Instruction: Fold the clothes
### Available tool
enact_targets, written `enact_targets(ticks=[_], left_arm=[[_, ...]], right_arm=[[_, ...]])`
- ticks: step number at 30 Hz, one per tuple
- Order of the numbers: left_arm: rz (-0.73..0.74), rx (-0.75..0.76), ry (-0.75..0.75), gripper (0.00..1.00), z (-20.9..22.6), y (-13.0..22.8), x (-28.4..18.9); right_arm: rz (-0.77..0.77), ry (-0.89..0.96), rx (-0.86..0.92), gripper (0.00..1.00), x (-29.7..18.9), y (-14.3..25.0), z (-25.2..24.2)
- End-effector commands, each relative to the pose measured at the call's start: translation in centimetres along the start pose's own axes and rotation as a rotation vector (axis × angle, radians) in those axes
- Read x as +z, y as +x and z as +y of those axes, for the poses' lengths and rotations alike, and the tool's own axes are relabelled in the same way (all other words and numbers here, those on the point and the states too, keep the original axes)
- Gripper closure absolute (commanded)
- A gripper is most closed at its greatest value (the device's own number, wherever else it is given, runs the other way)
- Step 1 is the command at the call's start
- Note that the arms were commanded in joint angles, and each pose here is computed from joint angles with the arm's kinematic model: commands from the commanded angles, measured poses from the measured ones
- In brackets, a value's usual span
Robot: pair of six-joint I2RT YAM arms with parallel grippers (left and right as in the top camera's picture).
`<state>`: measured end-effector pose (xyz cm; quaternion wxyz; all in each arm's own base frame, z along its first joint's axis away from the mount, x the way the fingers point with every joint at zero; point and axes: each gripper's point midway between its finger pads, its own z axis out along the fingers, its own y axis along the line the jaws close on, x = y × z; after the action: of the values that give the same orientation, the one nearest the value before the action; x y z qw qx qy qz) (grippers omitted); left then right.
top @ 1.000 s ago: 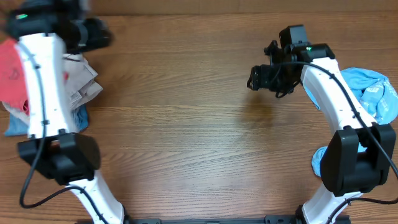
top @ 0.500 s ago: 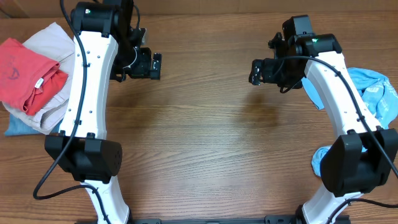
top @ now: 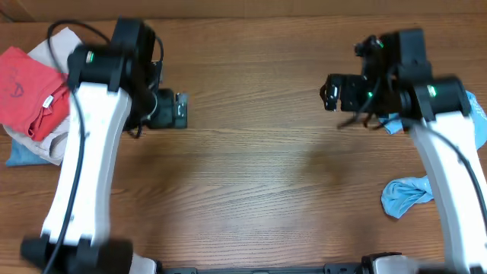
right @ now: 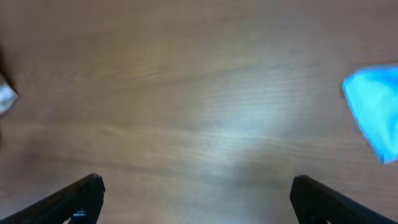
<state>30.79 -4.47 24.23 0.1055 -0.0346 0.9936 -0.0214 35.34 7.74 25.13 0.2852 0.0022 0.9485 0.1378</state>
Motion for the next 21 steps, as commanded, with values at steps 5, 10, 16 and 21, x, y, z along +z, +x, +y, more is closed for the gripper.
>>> enact_targets(ticks=[5, 10, 16, 21], left_arm=[[-0.482, 0.0, 0.028, 0.0, 1.7, 3.0, -5.7], [-0.69, -0.038, -0.007, 0.0, 3.7, 5.1, -6.8], [-0.739, -0.062, -0.054, 0.0, 4.9, 6.2, -6.5], [-0.68, -0.056, -0.069, 0.0, 5.2, 7.3, -5.6]], right_arm=[[-0.213, 0.028, 0.038, 0.0, -2.3, 4.8, -1.8], [-0.337, 0.135, 0.118, 0.0, -3.5, 6.9, -4.6], [-0.249, 0.161, 0.126, 0.0, -3.0, 9.6, -5.2], [-0.188, 0.178, 0.131, 0.0, -2.1, 10.4, -5.6]])
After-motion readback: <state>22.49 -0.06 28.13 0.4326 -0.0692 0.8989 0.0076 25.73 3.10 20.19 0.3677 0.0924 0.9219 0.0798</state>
